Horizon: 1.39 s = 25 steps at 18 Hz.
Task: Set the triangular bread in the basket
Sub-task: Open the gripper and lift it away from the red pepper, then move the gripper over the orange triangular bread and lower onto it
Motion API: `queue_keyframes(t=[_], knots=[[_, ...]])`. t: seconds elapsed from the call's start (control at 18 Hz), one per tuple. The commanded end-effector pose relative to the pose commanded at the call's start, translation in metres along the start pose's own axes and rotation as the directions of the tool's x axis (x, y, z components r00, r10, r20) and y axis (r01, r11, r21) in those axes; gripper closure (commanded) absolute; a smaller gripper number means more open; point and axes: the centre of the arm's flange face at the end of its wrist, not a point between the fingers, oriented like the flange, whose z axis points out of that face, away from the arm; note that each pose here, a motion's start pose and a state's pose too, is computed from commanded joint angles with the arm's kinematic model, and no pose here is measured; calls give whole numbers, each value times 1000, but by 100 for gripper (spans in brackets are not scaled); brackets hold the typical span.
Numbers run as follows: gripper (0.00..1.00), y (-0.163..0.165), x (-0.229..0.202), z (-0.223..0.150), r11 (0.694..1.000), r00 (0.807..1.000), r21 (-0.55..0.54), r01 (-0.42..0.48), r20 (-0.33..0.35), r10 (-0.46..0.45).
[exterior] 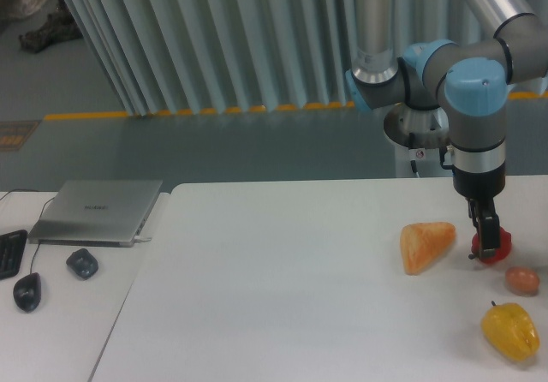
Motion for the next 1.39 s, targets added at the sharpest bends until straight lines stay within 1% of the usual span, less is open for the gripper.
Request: queue_keyframes(t=[0.28, 0.39, 0.5, 0.67, 0.83, 0.94, 1.06, 1.11, 1.28, 1.33, 1.39], knots=[[0, 6, 5, 9, 1000, 1000, 9, 27, -13, -27], [0, 5, 11, 8, 998, 998, 19, 65, -15, -65], [0, 10, 15, 8, 996, 996, 19, 83, -23, -83], [0, 8, 33, 6, 996, 995, 20, 92, -31, -92], [0, 1, 55, 9, 992, 991, 21, 124, -51, -122], [0, -2, 68, 3, 991, 987, 25, 133, -94, -130], [0, -7, 77, -3, 989, 983, 28, 143, -118, -139], [0, -12, 80, -2, 986, 977, 28, 164, -143, -158], [0, -38, 87, 5, 983, 970, 21, 180, -172, -174], [0, -57, 90, 14, 978, 963, 15, 206, -182, -200], [0, -73, 89, 24, 967, 947, -3, 254, -201, -249]])
